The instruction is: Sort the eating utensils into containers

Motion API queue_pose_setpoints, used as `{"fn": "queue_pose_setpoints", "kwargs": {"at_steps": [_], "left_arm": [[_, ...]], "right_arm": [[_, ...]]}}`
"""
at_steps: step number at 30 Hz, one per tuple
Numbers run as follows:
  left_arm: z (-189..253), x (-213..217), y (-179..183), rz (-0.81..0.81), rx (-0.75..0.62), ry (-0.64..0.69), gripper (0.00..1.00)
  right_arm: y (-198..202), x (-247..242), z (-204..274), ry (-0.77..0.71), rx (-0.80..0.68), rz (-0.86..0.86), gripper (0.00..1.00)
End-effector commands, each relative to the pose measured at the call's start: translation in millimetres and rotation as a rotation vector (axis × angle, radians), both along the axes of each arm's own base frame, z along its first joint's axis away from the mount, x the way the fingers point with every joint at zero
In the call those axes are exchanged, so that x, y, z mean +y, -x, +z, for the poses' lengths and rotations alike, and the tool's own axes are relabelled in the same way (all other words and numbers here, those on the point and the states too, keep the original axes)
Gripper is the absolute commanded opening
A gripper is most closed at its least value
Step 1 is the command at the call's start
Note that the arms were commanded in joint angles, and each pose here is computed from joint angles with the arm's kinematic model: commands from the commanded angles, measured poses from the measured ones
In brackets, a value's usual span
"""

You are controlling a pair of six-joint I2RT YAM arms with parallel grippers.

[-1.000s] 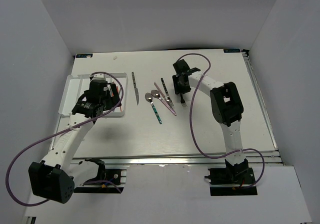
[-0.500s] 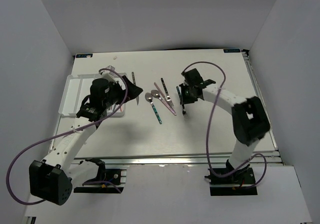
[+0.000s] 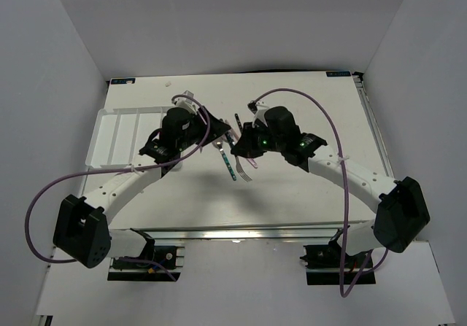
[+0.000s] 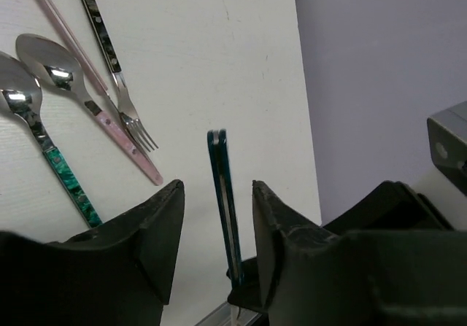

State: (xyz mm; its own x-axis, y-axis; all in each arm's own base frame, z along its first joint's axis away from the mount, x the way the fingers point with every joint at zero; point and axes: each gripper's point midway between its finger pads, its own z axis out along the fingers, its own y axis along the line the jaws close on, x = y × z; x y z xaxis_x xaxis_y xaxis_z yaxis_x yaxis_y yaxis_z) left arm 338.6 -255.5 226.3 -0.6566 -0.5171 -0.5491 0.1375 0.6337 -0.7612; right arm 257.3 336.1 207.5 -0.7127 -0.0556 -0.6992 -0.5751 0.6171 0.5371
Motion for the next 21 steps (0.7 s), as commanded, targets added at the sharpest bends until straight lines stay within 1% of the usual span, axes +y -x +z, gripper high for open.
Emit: {"fn": "queue_pose_setpoints", "kwargs": {"at_steps": [1,2,3,4,5,6,7,8,9,10,11,12,13,14,15,16,17,18,19,20,21], "left_arm": [[24,-3,-5,0.008,-0.055,0.03,0.48],[22,-3,-5,0.009,-0.044,0.015,0.37],[19,-2,-5,0.011,-0.037,0.005,0.19],[15,-1,-6,0.016,-0.027,-0.009,0.15],[13,0,-6,0.015,-0.021,-0.025,0.12],[12,2,-8,0.021,-0.023,-0.041,0.07],[9,7,-13,0.047,-0.023,-0.073,0.03],[10,11,-17,0.051,-0.024,-0.122,0.0],[9,19,-23,0.066,-0.021,-0.147,0.0],[-3,26,-26,0.057,-0.001,-0.208,0.0],[6,34,-35,0.069,-0.019,-0.232,0.0],[5,60,-49,0.121,-0.011,-0.273,0.0],[-10,85,-48,0.126,0.038,-0.39,0.0],[-27,122,-62,0.235,0.092,-0.525,0.0],[-10,160,-80,0.343,0.093,-0.604,0.0],[-13,186,-83,0.405,0.132,-0.707,0.0],[-32,220,-80,0.467,0.228,-0.877,0.0],[-30,239,-83,0.511,0.253,-0.93,0.0],[-15,251,-90,0.539,0.244,-0.979,0.0],[-12,261,-94,0.564,0.253,-1.019,0.0],[-22,279,-101,0.597,0.299,-1.088,0.0]], "right_arm": [[7,22,44,-0.118,-0.059,0.063,0.0],[7,24,46,-0.123,-0.064,0.061,0.0],[7,25,48,-0.131,-0.061,0.058,0.0],[5,25,49,-0.136,-0.066,0.054,0.0],[5,26,50,-0.139,-0.069,0.052,0.0],[5,26,52,-0.145,-0.07,0.056,0.0],[7,27,52,-0.149,-0.07,0.063,0.03],[7,27,51,-0.154,-0.071,0.065,0.08],[7,26,51,-0.156,-0.074,0.064,0.29],[6,24,52,-0.159,-0.078,0.058,0.45],[1,17,48,-0.148,-0.07,0.037,0.64],[-1,10,49,-0.142,-0.071,0.018,0.89],[-7,0,46,-0.125,-0.07,-0.019,0.89],[-14,-16,36,-0.092,-0.049,-0.065,0.89],[-16,-25,34,-0.08,-0.053,-0.087,0.89],[-17,-36,40,-0.078,-0.072,-0.109,0.89],[-24,-48,38,-0.058,-0.09,-0.143,0.89],[-21,-56,30,-0.035,-0.079,-0.15,0.89],[-19,-63,35,-0.037,-0.096,-0.157,0.89],[-21,-69,33,-0.022,-0.104,-0.164,0.89],[-20,-74,29,-0.009,-0.102,-0.167,0.89]]}}
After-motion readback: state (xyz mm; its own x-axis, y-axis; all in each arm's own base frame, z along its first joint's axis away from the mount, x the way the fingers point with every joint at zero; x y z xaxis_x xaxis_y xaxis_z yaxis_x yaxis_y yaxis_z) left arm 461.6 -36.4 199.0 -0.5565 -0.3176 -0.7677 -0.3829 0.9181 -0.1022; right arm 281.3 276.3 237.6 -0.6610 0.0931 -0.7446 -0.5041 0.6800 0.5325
